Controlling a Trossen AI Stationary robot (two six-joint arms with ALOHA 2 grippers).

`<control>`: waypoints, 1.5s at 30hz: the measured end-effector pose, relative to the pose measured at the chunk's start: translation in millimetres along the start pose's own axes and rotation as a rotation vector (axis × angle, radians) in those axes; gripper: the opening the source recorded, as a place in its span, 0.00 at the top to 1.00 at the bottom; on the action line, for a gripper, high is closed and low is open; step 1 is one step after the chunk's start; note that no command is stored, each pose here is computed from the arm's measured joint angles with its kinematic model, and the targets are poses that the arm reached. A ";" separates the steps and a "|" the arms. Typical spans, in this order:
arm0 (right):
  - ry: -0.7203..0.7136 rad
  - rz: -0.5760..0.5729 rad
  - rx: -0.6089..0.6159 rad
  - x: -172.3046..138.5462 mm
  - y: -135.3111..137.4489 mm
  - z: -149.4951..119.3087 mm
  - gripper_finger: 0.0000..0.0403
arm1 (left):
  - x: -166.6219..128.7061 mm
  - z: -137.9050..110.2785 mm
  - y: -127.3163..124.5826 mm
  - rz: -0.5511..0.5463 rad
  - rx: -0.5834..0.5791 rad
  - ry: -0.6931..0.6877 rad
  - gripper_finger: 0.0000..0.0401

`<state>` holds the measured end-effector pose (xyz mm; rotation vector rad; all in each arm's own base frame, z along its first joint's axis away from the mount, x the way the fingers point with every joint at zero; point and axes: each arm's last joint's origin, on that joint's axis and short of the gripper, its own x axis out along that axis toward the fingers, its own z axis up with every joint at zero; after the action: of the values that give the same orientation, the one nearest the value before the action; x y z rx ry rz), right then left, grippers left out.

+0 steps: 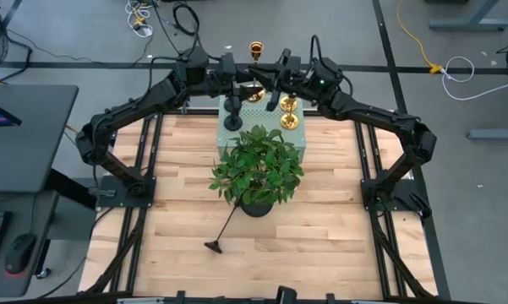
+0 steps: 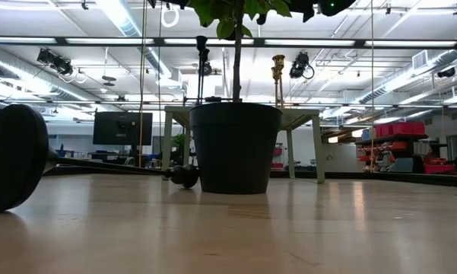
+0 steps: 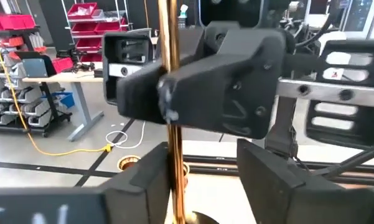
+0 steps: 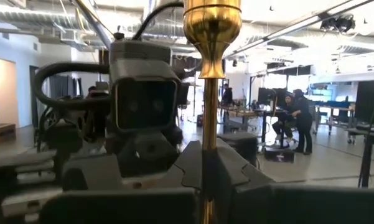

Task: Pick & Place candle stick holders
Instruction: Put the gold candle holder on the shelf aligned with the other gold candle holders

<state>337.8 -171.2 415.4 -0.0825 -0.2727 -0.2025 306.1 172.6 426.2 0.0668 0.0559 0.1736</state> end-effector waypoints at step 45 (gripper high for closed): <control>0.080 -0.163 -0.037 -145.1 49.8 21.5 0.99 | -126.7 -17.4 -36.4 0.165 -0.044 0.319 0.48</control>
<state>205.9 -93.0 393.4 -0.0886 -0.1955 -0.3717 186.7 115.8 412.6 -0.0008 0.3655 0.3494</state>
